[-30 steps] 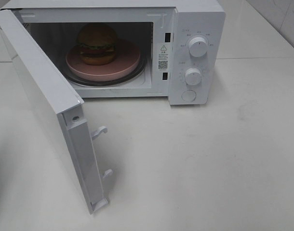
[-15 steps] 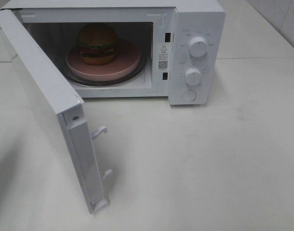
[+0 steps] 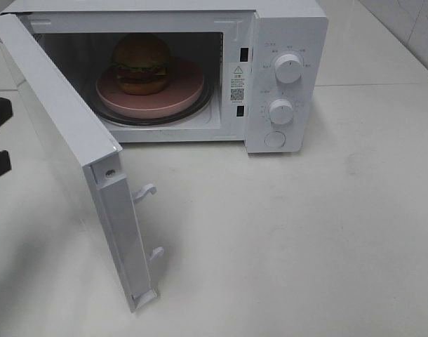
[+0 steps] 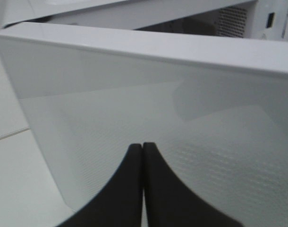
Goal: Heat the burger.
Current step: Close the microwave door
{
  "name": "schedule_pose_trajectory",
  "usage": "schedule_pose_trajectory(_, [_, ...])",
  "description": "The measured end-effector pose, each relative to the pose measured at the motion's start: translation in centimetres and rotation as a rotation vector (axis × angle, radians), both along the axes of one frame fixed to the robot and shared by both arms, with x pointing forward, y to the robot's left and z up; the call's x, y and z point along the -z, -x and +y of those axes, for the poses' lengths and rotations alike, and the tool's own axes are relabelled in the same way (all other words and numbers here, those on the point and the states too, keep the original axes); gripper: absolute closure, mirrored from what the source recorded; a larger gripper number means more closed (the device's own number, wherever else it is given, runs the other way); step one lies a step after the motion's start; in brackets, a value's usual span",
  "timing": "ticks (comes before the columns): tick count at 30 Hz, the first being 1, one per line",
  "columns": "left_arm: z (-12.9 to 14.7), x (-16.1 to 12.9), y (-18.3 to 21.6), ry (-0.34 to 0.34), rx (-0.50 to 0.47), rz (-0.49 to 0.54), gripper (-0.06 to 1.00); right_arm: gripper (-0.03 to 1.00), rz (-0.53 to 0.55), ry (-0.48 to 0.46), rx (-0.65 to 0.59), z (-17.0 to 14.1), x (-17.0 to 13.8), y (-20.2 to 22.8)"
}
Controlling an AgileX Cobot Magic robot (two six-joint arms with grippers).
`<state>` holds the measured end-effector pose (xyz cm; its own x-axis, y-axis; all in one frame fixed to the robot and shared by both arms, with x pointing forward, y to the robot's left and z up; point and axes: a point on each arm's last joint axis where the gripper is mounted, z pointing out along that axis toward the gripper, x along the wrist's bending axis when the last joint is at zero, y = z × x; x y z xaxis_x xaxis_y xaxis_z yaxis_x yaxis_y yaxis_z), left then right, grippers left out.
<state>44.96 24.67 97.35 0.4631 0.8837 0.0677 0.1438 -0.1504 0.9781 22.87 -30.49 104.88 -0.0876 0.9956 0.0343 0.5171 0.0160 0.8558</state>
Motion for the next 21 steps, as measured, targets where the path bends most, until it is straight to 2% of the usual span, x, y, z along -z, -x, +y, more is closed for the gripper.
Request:
schedule_pose_trajectory(3, [-1.0,0.7,0.0,-0.016,0.029,0.018,0.94,0.21,0.0,0.0,0.0,0.0,0.0,0.0])
schedule_pose_trajectory(7, [-2.0,1.2,-0.2,0.016,0.017,0.036,0.94,0.21,0.0,0.0,0.0,0.0,0.0,0.0])
schedule_pose_trajectory(21, [-5.1,2.2,-0.9,0.034,0.066,0.062,0.94,0.21,0.0,0.0,0.0,0.0,0.0,0.0])
